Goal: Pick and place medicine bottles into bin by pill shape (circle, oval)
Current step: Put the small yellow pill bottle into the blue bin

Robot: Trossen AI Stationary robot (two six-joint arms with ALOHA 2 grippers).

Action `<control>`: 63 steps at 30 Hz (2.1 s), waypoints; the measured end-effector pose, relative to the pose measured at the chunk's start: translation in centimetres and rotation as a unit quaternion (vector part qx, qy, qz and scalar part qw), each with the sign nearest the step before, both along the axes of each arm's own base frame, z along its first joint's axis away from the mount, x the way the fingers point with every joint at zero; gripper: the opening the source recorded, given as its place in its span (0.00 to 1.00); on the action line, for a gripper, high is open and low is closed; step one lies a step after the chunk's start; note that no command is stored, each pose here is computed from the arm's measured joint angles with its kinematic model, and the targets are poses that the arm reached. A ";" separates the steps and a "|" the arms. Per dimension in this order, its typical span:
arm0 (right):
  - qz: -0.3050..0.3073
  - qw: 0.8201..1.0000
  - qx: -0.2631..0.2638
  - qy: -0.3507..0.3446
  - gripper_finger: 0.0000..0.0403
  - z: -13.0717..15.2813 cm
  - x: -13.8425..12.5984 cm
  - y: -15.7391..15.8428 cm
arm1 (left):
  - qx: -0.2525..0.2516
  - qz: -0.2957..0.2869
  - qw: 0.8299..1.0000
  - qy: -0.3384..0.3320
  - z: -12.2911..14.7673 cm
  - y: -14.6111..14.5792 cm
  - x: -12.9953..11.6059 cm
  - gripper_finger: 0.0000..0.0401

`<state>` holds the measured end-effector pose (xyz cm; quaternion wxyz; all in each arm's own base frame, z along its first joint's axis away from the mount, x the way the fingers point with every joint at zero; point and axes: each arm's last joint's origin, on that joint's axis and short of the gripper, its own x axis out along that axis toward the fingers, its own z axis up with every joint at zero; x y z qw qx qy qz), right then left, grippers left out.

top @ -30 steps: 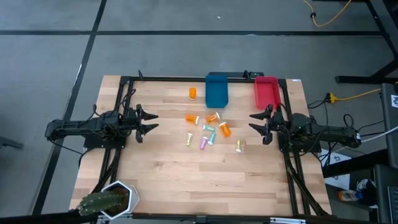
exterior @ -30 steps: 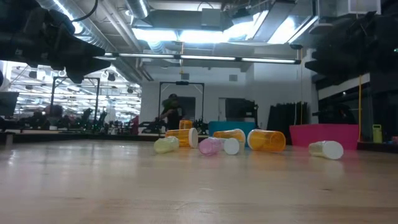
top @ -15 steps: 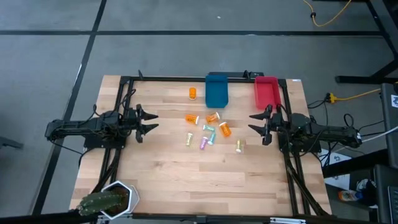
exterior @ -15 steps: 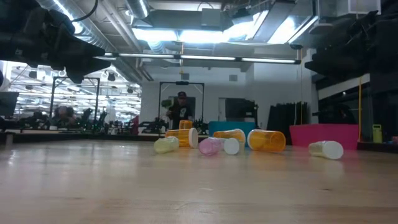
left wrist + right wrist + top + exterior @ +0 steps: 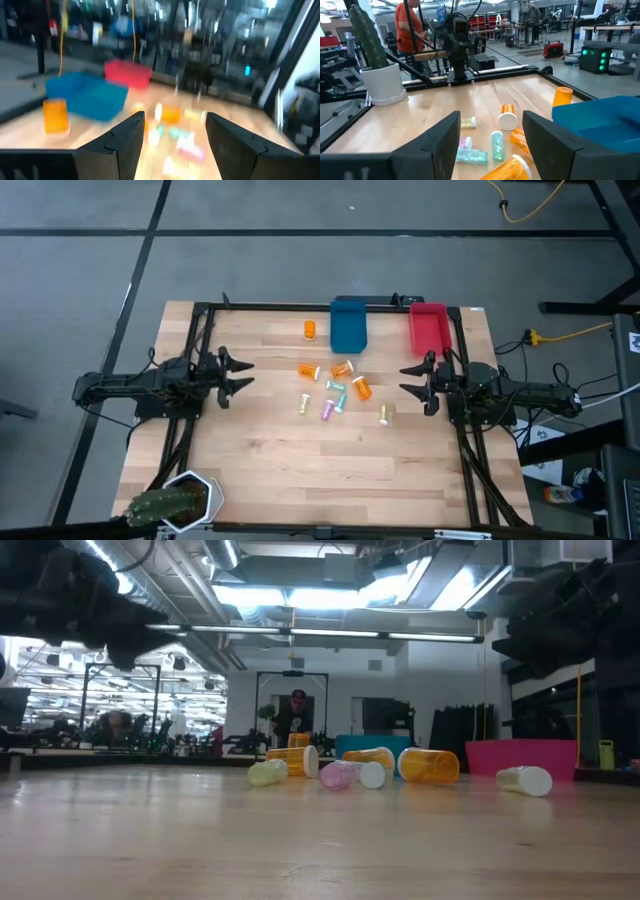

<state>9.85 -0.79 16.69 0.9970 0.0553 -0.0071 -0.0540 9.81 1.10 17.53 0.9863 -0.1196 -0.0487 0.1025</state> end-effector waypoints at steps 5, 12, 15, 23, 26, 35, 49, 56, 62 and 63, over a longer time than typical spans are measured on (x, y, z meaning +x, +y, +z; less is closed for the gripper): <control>0.000 1.000 -0.031 0.003 0.54 0.0 0.0 0.0 | -0.008 0.037 0.990 -0.136 2.5 0.2 -0.6 0.51; -0.001 0.999 -0.032 0.003 0.54 0.0 0.0 0.0 | 0.012 0.085 0.977 -0.194 3.7 0.4 -1.2 0.51; -0.002 0.999 -0.032 0.003 0.54 0.0 0.0 0.0 | -0.036 0.092 0.986 -0.138 2.4 0.5 -0.2 0.51; -0.018 0.999 -0.029 0.000 0.54 0.1 0.0 -0.1 | -0.077 0.180 0.980 -0.025 1.2 1.2 2.2 0.51; -0.036 0.999 -0.020 -0.004 0.54 0.2 0.0 -0.2 | -0.051 0.175 0.983 0.011 2.5 1.2 3.7 0.51; -0.055 0.998 -0.004 -0.009 0.54 0.2 -0.1 -0.3 | 0.066 0.145 0.973 0.170 5.1 1.7 11.2 0.51; -0.054 0.999 -0.004 -0.009 0.54 0.2 -0.1 -0.3 | 0.100 0.150 0.919 0.350 -0.4 3.8 16.8 0.51; -0.053 0.999 -0.003 -0.009 0.54 0.2 -0.1 -0.3 | 0.093 0.142 0.900 0.402 -3.4 4.1 18.7 0.51; -0.053 0.999 -0.003 -0.009 0.54 0.2 -0.1 -0.3 | 0.127 0.130 0.891 0.417 -3.8 4.4 21.2 0.51; -0.053 0.999 -0.003 -0.009 0.54 0.2 -0.1 -0.3 | 0.136 0.127 0.889 0.418 -3.7 4.4 21.4 0.51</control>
